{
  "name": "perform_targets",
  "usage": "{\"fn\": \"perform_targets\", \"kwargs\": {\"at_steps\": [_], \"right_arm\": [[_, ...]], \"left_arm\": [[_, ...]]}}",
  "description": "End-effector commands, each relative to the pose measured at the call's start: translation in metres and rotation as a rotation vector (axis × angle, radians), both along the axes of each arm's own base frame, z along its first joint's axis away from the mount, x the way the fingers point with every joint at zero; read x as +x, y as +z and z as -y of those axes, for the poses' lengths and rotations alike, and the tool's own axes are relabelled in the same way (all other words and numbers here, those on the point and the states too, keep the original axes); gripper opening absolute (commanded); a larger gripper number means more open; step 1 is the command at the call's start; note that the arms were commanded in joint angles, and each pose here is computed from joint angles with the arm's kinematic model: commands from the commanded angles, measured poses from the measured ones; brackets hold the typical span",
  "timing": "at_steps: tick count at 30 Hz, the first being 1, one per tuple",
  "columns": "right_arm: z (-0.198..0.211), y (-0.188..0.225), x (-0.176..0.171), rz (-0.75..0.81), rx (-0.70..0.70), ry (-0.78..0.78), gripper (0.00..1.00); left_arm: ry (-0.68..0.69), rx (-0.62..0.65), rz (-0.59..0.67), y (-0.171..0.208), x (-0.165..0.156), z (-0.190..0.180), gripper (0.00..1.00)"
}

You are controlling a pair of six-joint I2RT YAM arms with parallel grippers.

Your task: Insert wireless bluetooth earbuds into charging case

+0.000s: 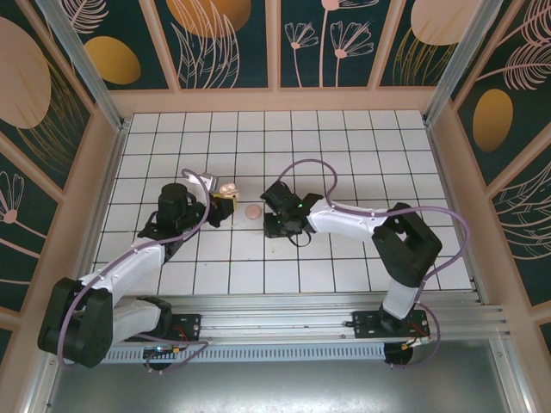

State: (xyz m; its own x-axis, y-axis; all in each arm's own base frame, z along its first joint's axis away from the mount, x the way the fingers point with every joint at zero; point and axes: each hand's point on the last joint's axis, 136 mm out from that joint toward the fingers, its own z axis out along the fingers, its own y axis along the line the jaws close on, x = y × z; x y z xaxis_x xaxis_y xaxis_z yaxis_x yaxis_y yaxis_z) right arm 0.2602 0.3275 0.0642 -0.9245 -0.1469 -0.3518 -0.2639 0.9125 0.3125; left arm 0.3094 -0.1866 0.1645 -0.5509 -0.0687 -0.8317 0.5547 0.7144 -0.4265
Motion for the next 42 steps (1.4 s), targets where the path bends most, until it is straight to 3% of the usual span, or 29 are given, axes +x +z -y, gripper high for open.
{"fn": "perform_targets", "kwargs": {"at_steps": [1, 10, 18, 28, 42], "right_arm": [[0.001, 0.018, 0.011, 0.064, 0.055, 0.029, 0.24], [0.009, 0.020, 0.015, 0.093, 0.085, 0.000, 0.23], [0.016, 0.051, 0.035, 0.205, 0.158, -0.054, 0.24], [0.029, 0.059, 0.038, 0.273, 0.215, -0.125, 0.23], [0.042, 0.111, 0.043, 0.525, 0.325, -0.091, 0.23]], "left_arm": [[0.002, -0.041, 0.050, 0.016, -0.004, -0.002, 0.19], [-0.059, -0.038, 0.086, 0.020, -0.011, 0.004, 0.19], [-0.072, -0.025, 0.203, 0.047, -0.012, 0.004, 0.19], [-0.093, -0.007, 0.299, 0.062, -0.011, 0.005, 0.19], [-0.223, -0.027, 0.415, 0.076, -0.017, 0.023, 0.19]]}}
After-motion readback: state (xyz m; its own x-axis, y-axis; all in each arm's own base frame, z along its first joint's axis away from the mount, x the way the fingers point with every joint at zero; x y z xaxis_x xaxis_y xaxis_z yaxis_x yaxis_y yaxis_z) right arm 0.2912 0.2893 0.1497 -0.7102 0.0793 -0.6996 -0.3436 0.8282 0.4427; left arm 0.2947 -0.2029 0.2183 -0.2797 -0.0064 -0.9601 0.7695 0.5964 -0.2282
